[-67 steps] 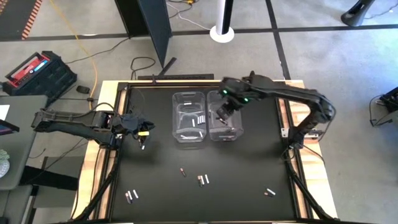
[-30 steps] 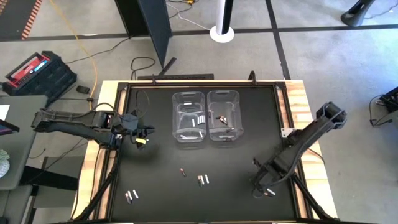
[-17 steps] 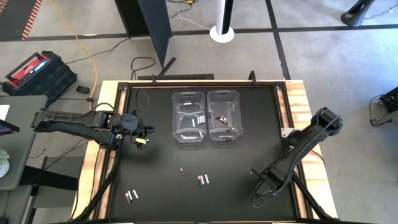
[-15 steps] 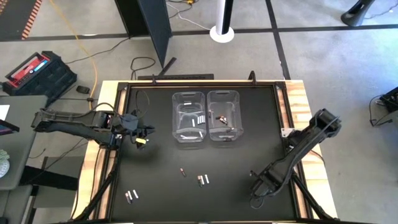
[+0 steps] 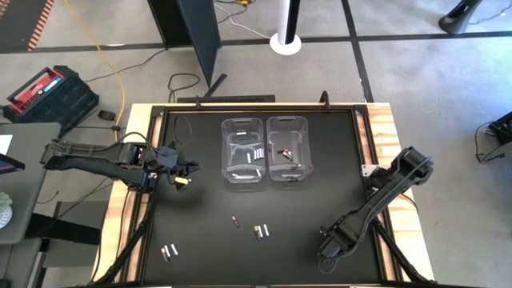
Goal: Sort batteries
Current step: Put the white battery into the left transparent bin
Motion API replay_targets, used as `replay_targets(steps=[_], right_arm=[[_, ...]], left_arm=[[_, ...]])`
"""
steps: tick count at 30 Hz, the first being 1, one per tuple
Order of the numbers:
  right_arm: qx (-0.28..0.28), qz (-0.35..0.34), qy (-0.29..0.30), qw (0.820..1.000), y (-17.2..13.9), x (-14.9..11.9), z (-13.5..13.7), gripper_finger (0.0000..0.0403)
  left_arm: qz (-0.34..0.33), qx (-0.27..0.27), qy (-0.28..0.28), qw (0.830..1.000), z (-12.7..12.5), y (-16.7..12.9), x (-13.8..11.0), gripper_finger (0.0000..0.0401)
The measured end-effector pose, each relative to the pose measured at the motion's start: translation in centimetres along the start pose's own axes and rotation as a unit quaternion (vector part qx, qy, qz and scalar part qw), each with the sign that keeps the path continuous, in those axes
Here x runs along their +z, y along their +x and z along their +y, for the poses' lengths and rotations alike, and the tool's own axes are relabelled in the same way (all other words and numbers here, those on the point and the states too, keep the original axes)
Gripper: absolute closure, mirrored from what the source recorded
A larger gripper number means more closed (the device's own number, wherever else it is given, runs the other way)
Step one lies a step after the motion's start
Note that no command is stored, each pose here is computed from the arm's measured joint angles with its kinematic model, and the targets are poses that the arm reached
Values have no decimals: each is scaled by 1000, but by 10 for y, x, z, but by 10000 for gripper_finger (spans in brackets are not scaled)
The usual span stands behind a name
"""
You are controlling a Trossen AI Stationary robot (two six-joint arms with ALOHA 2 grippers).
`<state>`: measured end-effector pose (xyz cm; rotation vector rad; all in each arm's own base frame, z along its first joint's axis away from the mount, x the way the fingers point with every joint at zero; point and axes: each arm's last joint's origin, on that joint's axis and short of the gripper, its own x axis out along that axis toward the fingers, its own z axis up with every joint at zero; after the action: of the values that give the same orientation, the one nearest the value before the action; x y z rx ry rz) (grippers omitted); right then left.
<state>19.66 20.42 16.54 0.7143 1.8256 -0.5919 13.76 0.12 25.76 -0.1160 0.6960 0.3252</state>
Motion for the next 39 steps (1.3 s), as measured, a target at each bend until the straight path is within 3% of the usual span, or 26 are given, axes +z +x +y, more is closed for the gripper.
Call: replay_targets(steps=[39], right_arm=[[18,0,-7,1000,0,0,4,240]], left_arm=[[0,0,0,1000,0,0,0,345]])
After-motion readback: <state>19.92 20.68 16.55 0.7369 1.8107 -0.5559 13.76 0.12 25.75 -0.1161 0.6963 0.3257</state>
